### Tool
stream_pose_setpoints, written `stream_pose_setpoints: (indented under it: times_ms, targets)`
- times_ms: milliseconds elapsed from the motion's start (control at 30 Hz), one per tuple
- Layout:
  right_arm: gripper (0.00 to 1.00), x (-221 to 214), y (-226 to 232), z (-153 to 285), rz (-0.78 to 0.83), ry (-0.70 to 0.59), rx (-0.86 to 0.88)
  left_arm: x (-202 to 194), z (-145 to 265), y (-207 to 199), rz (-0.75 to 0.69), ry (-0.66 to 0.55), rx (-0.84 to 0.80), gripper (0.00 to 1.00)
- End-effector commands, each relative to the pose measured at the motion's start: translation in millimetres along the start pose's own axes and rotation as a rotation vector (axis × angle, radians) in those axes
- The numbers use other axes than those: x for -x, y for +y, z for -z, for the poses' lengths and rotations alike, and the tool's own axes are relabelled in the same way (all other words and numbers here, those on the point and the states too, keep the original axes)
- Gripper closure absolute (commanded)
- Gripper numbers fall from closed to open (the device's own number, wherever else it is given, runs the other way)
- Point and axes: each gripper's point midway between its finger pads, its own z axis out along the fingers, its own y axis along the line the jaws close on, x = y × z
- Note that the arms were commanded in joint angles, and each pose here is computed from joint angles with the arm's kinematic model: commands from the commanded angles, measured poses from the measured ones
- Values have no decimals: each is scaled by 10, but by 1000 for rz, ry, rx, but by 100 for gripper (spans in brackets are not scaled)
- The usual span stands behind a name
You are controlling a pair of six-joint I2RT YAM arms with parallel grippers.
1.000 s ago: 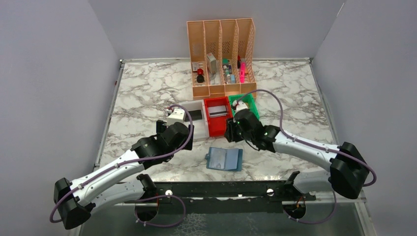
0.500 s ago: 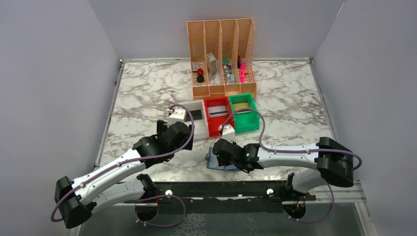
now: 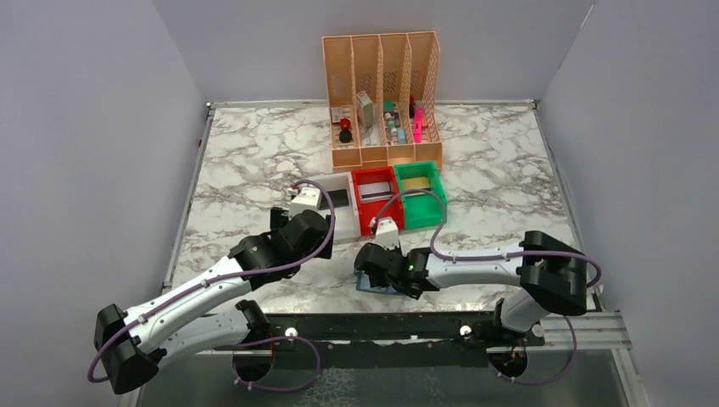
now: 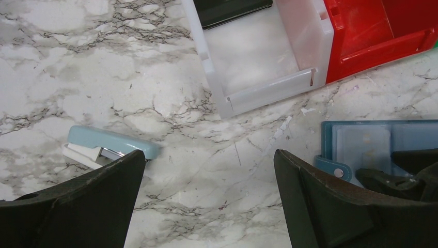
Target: Take the credit cards out of the card holder
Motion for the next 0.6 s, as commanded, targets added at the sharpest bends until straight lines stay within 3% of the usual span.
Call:
stream_pose_setpoints:
  times_ms: [0,267,467,567]
  targets:
    - [49,67,58,-41,-12,-25,-17,105,34,-19,9,-20,-12,1]
    - [53,-106,-25,-192,5,21,-93,98,34,-20,8,-18,-14,1]
    - [73,-172,-119,-209,2,22,-126,88,24,-30,5,-12,-15,1]
    - [79,-166,-126,-203,-2,16,-122,80,18,-35,2,-7,-15,1]
